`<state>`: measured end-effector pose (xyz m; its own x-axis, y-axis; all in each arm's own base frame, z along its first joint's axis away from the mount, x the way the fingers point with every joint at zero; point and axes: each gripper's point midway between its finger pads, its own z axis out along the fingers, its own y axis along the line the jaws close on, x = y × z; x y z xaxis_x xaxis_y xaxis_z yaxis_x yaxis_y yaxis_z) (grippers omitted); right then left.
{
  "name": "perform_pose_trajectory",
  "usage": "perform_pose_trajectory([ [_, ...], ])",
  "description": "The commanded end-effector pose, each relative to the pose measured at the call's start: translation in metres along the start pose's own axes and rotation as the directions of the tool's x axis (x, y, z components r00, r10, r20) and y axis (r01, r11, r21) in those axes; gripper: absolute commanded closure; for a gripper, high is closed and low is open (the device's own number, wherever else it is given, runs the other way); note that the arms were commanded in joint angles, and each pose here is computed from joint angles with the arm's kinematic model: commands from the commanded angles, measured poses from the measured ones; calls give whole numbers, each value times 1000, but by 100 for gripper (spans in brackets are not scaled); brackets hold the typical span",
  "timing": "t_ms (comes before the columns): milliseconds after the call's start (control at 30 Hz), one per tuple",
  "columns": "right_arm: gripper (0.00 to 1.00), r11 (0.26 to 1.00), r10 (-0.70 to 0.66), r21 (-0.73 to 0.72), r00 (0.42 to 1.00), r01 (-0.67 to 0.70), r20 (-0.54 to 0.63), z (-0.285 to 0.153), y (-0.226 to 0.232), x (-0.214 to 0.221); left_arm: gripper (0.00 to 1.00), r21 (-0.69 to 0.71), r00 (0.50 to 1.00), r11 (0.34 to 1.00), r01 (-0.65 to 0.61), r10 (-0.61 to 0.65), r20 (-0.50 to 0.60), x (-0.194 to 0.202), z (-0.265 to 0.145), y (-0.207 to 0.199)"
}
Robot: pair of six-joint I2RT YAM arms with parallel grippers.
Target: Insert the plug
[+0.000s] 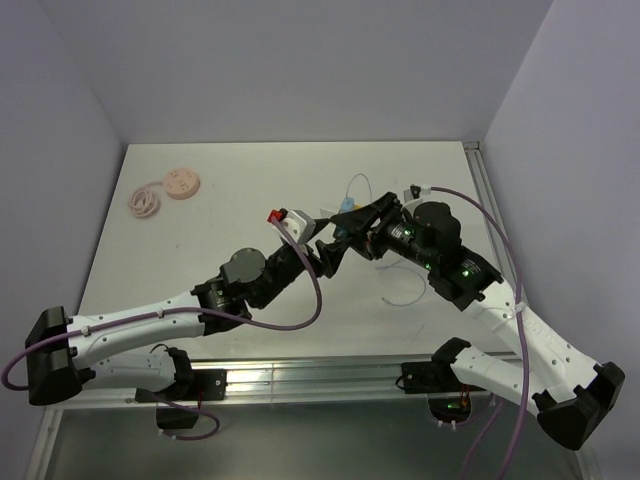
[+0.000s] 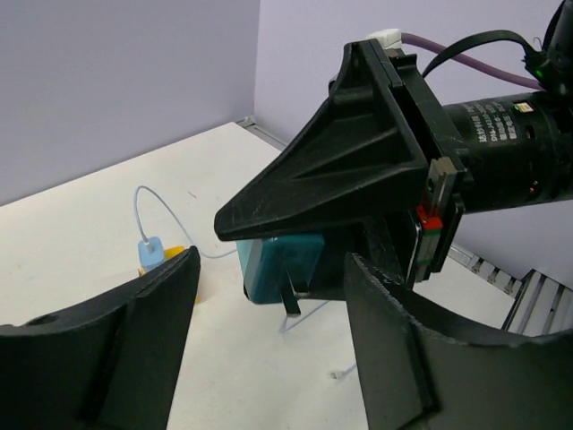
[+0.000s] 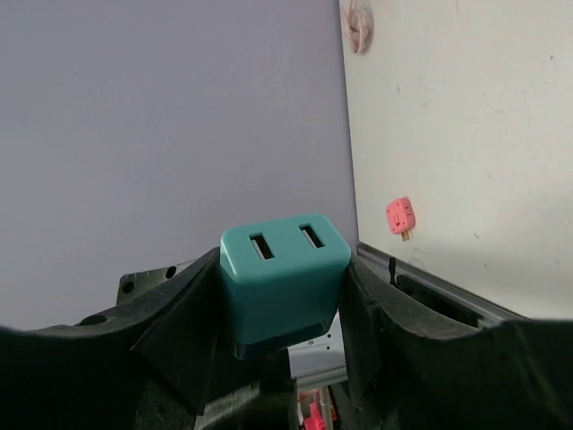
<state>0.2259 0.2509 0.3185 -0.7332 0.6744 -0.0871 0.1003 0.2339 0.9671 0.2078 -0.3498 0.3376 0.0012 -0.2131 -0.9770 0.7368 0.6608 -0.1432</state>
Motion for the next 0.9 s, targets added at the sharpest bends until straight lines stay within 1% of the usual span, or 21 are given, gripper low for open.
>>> perform_pose_trajectory([
  [0, 100, 997, -2, -77, 1000, 3, 18, -11, 30, 0, 34, -9, 997, 1000, 3, -2, 83, -31, 8, -3],
  [67, 100, 997, -2, -83, 1000, 2, 7, -11, 32, 3, 39, -11, 997, 1000, -4, 5, 73, -30, 11, -4],
  [100, 100, 996, -5, -87, 1000, 5, 7, -11, 34, 4, 44, -11, 997, 1000, -6, 7, 72, -29, 12, -4],
  [200, 100, 996, -10, -86, 1000, 11, 3, -11, 35, 7, 51, -18, 997, 1000, -10, 12, 72, -28, 13, -3],
  [267, 100, 996, -6, -89, 1000, 6, 1, -12, 36, 9, 52, -25, 998, 1000, -14, 16, 65, -26, 15, -3],
  [367, 100, 994, -12, -105, 1000, 11, -4, -14, 41, 12, 61, -42, 999, 999, -19, 21, 49, -21, 19, -1],
  [433, 98, 993, -30, -116, 999, 28, -18, -14, 44, 16, 100, -48, 999, 999, -26, 28, 42, -19, 20, 0],
  [467, 89, 991, -62, -120, 998, 58, -30, -14, 45, 19, 100, -44, 998, 999, -24, 26, 51, -22, 19, 0],
  [500, 61, 988, -91, -130, 995, 85, -41, -15, 46, 21, 100, -42, 998, 999, -33, 35, 47, -19, 17, 1],
  [533, 50, 978, -163, -138, 986, 156, -46, -16, 45, 23, 100, -39, 998, 998, -46, 48, 47, -19, 14, 2],
  [567, 37, 972, -204, -134, 977, 194, -69, -16, 42, 26, 100, -39, 997, 998, -44, 46, 66, -26, 9, 4],
  [600, 21, 968, -233, -110, 969, 224, -83, -17, 33, 26, 100, -30, 997, 998, -50, 52, 63, -27, 5, 4],
  [633, 18, 953, -293, -120, 949, 280, -118, -19, 28, 27, 100, -6, 997, 998, -57, 57, 55, -26, -4, 7],
  [667, 18, 942, -325, -115, 941, 314, -91, -19, 25, 18, 100, 6, 997, 999, -48, 47, 68, -30, -8, 9],
  [700, 17, 927, -365, -147, 922, 346, -131, -23, 23, 23, 100, 37, 997, 998, -43, 41, 61, -29, -14, 8],
  [733, 16, 901, -425, -155, 895, 405, -132, -25, 18, 20, 100, 61, 999, 998, -28, 25, 47, -22, -20, 10],
  [767, 16, 885, -455, -166, 882, 434, -122, -30, 17, 14, 100, 61, 996, 998, -15, 10, 86, -37, -31, 20],
  [800, 16, 859, -496, -223, 856, 461, -143, -36, 20, 20, 100, 120, 996, 993, -15, 4, 91, -39, -38, 14],
  [833, 16, 841, -528, -232, 837, 490, -146, -38, 15, 20, 99, 139, 997, 990, -11, -1, 81, -32, -45, 15],
  [867, 18, 821, -552, -260, 824, 509, -128, -43, 19, 17, 100, 151, 994, 989, -8, -9, 109, -43, -55, 19],
])
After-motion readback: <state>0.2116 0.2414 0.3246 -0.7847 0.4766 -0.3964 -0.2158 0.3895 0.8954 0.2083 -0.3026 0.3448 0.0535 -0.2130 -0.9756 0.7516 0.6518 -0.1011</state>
